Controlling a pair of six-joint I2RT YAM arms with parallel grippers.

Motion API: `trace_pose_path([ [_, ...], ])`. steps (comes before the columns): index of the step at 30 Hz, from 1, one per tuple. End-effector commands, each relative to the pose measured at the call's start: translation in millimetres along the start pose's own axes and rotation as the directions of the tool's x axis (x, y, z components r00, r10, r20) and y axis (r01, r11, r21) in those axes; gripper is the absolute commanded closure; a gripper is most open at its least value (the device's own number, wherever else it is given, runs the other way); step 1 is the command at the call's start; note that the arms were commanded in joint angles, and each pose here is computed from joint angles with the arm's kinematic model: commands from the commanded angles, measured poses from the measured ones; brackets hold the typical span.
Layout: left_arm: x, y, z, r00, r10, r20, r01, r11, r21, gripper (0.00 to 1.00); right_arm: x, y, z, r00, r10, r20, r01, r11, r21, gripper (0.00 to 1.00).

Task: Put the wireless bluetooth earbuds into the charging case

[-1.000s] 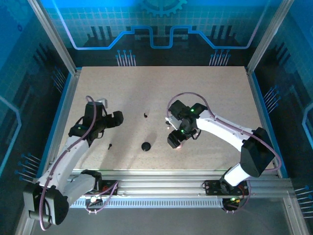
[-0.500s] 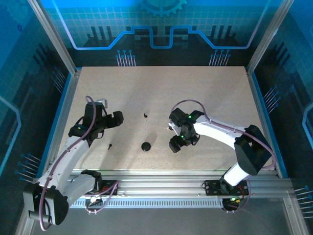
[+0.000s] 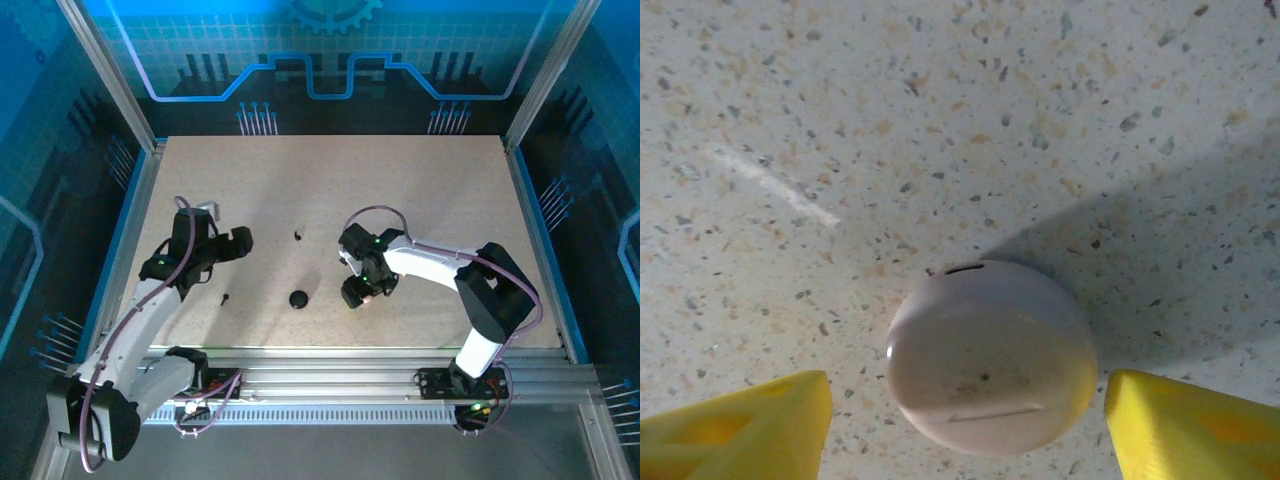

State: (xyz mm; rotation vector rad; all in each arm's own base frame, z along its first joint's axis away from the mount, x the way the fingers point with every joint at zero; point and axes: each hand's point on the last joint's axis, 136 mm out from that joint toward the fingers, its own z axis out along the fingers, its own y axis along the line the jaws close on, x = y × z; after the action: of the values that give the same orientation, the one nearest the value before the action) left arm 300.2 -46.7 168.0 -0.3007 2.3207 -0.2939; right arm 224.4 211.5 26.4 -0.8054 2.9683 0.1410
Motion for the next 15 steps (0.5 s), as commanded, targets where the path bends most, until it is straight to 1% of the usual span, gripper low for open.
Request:
trace_pose_path([
  [1,1,-1,-4,1.000,-0.007,0.005,0.007,1.000,0.008,0.09,7,-5,9,1.000,0.002,-0.020,-0.001,0.999,0.039,0.29],
  [6,3,-1,1,1.000,-0.016,0.000,0.016,1.000,0.011,0.09,10,-10,11,1.000,0.005,-0.030,-0.003,0.998,0.066,0.37],
  [9,5,-4,4,1.000,-0.023,-0.008,0.023,0.999,0.028,0.09,8,-9,12,1.000,0.003,-0.027,-0.001,0.998,0.069,0.38],
  [12,7,-4,7,0.999,-0.027,-0.017,0.027,0.999,0.031,0.09,6,-9,11,1.000,0.000,-0.018,0.001,0.997,0.074,0.41],
  [15,7,-4,8,0.999,-0.025,-0.021,0.026,0.999,0.031,0.09,2,-9,10,1.000,-0.007,-0.002,0.007,0.997,0.076,0.42],
])
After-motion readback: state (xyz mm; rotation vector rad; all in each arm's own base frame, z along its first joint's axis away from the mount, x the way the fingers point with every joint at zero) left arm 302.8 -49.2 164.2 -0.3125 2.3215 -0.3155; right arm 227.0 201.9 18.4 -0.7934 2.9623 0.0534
